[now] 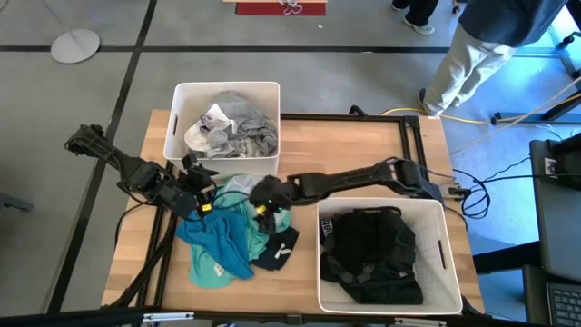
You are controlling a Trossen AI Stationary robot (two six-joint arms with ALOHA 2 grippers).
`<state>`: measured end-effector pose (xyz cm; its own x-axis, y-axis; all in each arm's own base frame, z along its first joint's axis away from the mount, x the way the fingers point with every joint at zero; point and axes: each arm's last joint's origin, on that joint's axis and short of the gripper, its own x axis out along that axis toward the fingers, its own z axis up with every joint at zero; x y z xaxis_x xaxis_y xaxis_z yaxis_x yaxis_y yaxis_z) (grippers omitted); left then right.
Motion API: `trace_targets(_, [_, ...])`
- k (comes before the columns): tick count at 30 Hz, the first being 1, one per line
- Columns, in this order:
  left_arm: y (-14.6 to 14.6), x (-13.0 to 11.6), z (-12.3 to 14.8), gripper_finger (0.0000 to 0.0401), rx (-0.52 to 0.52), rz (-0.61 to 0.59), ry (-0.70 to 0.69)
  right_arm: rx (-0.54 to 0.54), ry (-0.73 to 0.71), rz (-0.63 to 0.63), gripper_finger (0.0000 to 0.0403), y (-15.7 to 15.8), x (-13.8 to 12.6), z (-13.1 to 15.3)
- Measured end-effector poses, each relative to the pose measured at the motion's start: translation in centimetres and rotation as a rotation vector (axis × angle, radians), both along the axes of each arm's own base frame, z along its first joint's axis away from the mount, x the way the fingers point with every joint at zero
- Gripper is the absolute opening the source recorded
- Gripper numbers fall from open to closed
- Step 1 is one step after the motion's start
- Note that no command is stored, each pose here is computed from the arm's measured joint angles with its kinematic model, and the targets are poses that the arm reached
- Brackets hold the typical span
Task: Sort clothes
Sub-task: Put the black shorts into the bottom right laundry bin
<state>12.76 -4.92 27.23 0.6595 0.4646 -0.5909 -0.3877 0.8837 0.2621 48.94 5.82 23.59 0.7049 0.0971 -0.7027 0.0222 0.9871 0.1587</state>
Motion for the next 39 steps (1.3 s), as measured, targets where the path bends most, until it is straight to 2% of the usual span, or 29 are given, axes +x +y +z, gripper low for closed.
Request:
trace_targets(4, [0.0, 0.0, 0.0, 0.0196, 0.001, 0.001, -0.001, 0.092, -0.067, 0.045, 0.0269, 0.0, 1.6, -1.1])
trace_targets(8, [0.0, 0.0, 0.0, 0.0196, 0.004, 0.0, 0.005, 0.148, 0.08, 0.151, 0.0269, 1.8, 1.4, -4.7])
trace_targets(15, [0.0, 0.0, 0.0, 0.0196, 0.012, -0.007, 0.008, 0.125, 0.091, 0.307, 0.0269, 5.7, 0.3, -4.1])
trace_targets(21, [0.0, 0.0, 0.0, 0.0196, 0.012, -0.004, 0.004, 0.158, 0.119, 0.398, 0.0269, 7.3, -0.4, -4.2])
trace_targets(28, [0.0, 0.0, 0.0, 0.0196, 0.01, -0.003, 0.003, 0.055, 0.15, 0.499, 0.0269, 8.4, -1.2, -4.6])
trace_targets(34, [0.0, 0.0, 0.0, 0.0196, 0.006, 0.0, 0.0, -0.093, 0.284, 0.456, 0.0269, 7.4, -1.9, -6.0])
trace_targets(39, [0.0, 0.0, 0.0, 0.0196, 0.005, 0.0, -0.002, -0.141, 0.333, 0.433, 0.0269, 7.2, -1.7, -8.0])
